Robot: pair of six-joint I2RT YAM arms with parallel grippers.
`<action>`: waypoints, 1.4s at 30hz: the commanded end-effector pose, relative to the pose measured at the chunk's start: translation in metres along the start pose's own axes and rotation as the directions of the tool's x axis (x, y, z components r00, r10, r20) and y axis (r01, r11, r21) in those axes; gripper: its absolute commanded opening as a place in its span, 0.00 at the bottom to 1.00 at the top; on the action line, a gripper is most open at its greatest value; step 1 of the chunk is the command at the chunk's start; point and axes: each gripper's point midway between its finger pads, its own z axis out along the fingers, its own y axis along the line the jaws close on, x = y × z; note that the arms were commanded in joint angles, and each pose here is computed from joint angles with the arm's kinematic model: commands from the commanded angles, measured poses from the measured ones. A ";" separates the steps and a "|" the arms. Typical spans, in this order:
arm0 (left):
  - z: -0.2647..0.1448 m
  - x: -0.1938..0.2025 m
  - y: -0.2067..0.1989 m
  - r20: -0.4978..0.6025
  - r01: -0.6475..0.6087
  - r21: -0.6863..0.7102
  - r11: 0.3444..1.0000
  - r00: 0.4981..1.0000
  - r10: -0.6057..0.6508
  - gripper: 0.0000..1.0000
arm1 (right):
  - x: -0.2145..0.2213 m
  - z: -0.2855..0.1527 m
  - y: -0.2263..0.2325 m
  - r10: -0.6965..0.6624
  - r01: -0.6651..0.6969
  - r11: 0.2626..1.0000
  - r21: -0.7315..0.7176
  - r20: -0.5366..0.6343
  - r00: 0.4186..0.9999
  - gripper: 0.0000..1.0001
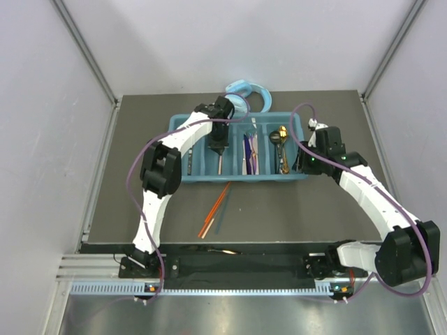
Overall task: Sort the eating utensils into containers
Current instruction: Place the chopstick in the storage box, then pick up the chopstick from the center of the board.
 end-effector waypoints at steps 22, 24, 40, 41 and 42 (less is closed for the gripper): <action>-0.167 -0.046 -0.014 0.373 -0.133 0.145 0.980 0.925 0.071 0.54 | 0.007 0.006 -0.003 -0.001 0.001 1.000 -0.013 0.011 1.000 0.39; -0.195 -0.029 -0.015 0.381 -0.193 0.182 0.964 0.918 0.112 0.55 | 0.006 0.006 -0.004 0.003 -0.003 1.000 -0.012 0.026 1.000 0.39; -0.093 0.174 0.042 -0.064 -0.117 0.111 0.987 0.990 0.125 0.53 | 0.017 0.022 -0.004 0.017 -0.018 0.999 -0.029 -0.027 0.999 0.39; -0.092 0.176 0.042 -0.071 -0.120 0.113 0.986 0.989 0.128 0.53 | 0.017 0.022 -0.004 0.017 -0.017 0.999 -0.028 -0.027 0.999 0.39; -0.090 0.178 0.041 -0.083 -0.123 0.117 0.985 0.988 0.133 0.53 | 0.018 0.022 -0.004 0.015 -0.016 0.999 -0.030 -0.031 0.999 0.39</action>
